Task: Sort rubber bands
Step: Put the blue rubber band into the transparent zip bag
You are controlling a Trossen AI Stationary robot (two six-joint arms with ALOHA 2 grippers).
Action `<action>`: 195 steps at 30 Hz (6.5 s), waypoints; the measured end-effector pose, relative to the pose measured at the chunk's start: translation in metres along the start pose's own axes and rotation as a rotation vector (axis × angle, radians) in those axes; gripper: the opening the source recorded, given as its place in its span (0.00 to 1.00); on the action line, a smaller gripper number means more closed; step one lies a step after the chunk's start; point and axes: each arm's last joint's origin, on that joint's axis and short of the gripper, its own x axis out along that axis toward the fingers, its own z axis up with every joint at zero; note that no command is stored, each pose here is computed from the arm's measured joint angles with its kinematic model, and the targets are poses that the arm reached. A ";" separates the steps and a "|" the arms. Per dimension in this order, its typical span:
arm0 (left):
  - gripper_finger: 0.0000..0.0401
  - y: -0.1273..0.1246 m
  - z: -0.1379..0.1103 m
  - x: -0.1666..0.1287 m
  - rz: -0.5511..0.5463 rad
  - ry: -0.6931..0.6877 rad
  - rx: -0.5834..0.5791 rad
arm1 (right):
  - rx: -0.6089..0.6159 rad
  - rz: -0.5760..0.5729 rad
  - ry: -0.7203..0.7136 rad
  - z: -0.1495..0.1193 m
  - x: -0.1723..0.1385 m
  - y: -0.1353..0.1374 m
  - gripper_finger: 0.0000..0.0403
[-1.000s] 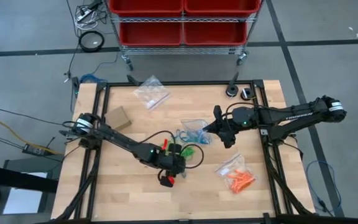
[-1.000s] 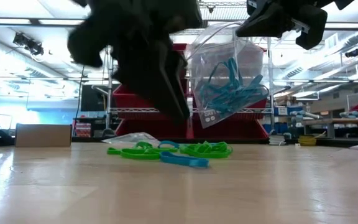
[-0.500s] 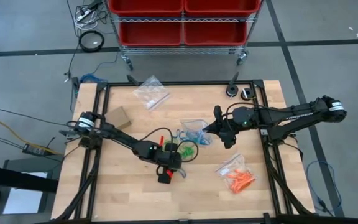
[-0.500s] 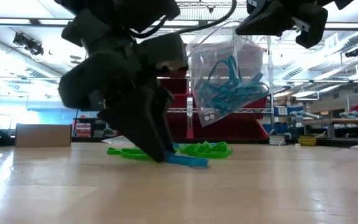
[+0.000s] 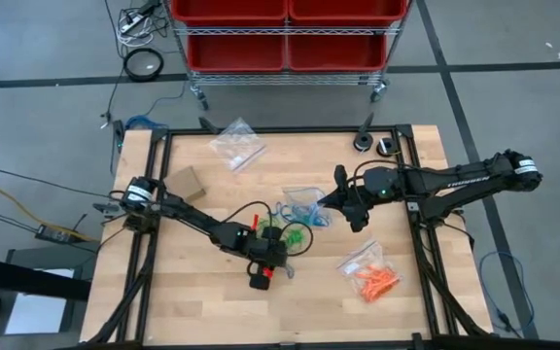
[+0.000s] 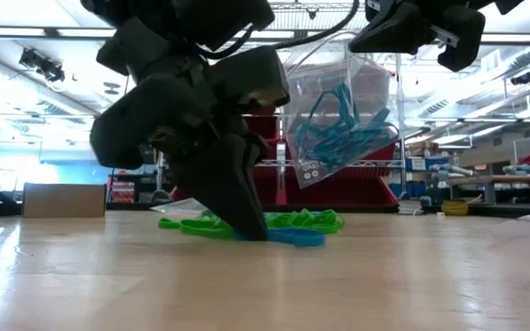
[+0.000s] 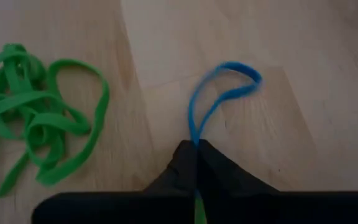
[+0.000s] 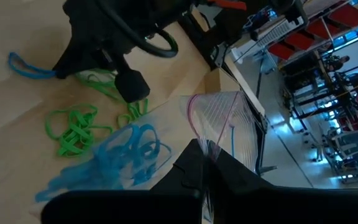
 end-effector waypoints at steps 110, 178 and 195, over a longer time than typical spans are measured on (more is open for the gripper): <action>0.46 0.111 0.002 -0.050 0.374 0.074 -0.127 | 0.099 -0.097 0.074 -0.016 -0.054 -0.015 0.00; 0.25 0.114 -0.017 -0.062 0.252 0.164 -0.331 | 0.152 0.011 0.084 -0.015 -0.031 -0.005 0.00; 0.27 0.135 -0.017 -0.057 0.241 0.086 -0.422 | 0.152 0.012 0.085 -0.015 -0.031 -0.005 0.00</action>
